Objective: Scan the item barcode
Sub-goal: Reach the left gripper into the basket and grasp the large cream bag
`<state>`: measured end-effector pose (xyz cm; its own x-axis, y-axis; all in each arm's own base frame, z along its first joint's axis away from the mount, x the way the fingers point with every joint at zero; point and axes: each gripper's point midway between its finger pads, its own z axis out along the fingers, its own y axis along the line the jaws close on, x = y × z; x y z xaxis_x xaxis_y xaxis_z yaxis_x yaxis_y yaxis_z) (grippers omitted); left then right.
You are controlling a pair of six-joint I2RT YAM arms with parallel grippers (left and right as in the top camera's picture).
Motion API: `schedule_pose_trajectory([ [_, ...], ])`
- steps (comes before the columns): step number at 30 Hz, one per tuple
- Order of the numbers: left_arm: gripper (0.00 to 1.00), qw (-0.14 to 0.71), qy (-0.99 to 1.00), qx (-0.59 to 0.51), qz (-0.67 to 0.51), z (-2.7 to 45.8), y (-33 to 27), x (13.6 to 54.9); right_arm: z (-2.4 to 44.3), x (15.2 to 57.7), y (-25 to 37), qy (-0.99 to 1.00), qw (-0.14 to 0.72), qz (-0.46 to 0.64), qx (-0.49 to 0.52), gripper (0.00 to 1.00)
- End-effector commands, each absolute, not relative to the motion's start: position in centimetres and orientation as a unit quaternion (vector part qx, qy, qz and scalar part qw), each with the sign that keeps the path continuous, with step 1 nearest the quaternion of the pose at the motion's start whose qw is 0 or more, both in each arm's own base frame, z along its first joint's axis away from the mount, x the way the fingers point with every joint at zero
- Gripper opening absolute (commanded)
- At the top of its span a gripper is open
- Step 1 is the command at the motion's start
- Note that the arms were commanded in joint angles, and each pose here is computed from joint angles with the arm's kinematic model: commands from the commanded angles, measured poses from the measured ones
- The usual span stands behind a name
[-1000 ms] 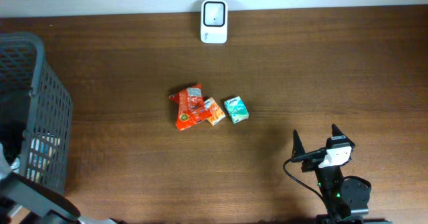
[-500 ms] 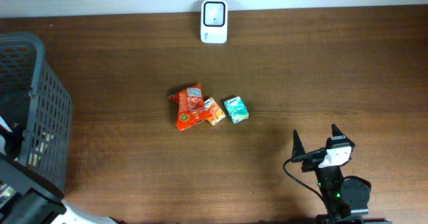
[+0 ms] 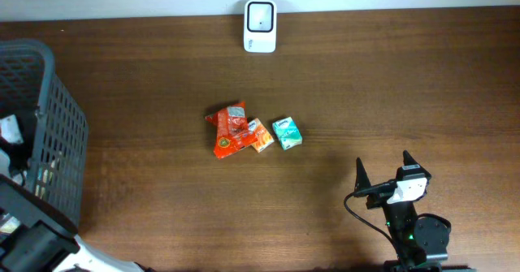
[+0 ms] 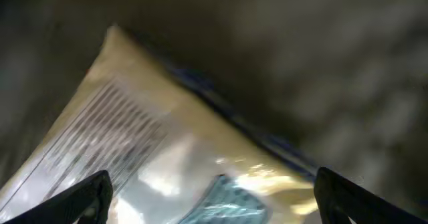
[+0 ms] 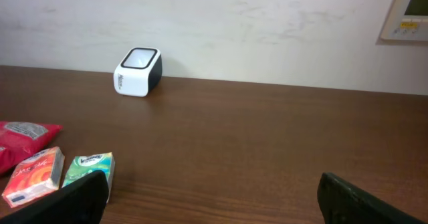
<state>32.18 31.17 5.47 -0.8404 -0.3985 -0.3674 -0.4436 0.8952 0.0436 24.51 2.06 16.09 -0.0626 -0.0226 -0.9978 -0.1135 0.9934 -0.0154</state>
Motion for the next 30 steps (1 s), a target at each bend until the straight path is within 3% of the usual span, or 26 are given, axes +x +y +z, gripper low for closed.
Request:
schedule_pose_trajectory([
  [1, 0.94, 0.214, 0.962, -0.161, 0.058, 7.7, 31.2, 34.3, 15.8, 24.5, 1.9, 0.73, 0.681, 0.035, -0.04, 0.99],
  [2, 1.0, 0.202, 0.969, -0.133, 0.04, 7.3, 30.1, 33.9, 15.8, 24.5, 1.9, 0.73, 0.681, 0.035, -0.04, 0.99],
  [6, 1.0, 0.132, 0.991, 0.007, 0.026, 6.0, 28.0, 31.1, 15.8, 24.5, 1.9, 0.73, 0.681, 0.035, -0.04, 0.99],
  [14, 0.99, 0.003, 0.993, -0.009, 0.116, 3.0, 31.8, 27.4, 15.8, 24.5, 1.9, 0.73, 0.681, 0.035, -0.04, 0.99],
  [18, 0.98, -0.017, 0.995, -0.007, 0.096, 1.0, 31.3, 26.9, 15.8, 24.5, 1.9, 0.73, 0.681, 0.035, -0.04, 0.99],
  [19, 0.9, -0.017, 0.995, -0.007, 0.096, 1.0, 31.3, 26.9, 15.8, 24.5, 1.9, 0.73, 0.681, 0.035, -0.04, 0.99],
  [20, 0.69, -0.013, 0.996, -0.007, 0.093, 1.0, 31.2, 27.0, 15.8, 24.5, 1.9, 0.73, 0.681, 0.035, -0.04, 0.99],
  [21, 0.29, -0.009, 0.996, -0.006, 0.089, 1.0, 31.1, 27.2, 15.8, 24.5, 1.9, 0.73, 0.681, 0.035, -0.04, 0.99],
  [22, 0.13, -0.004, 0.996, -0.006, 0.086, 1.0, 31.0, 27.4, 15.8, 24.5, 1.9, 0.73, 0.681, 0.035, -0.04, 0.98],
  [23, 0.03, -0.004, 0.996, -0.006, 0.086, 1.0, 31.0, 27.4, 15.8, 24.5, 1.9, 0.73, 0.681, 0.035, -0.04, 0.99],
  [30, 0.0, 0.007, 0.993, -0.079, 0.091, 1.6, 31.0, 27.6, 15.8, 24.5, 1.9, 0.73, 0.681, 0.035, -0.04, 0.99],
])
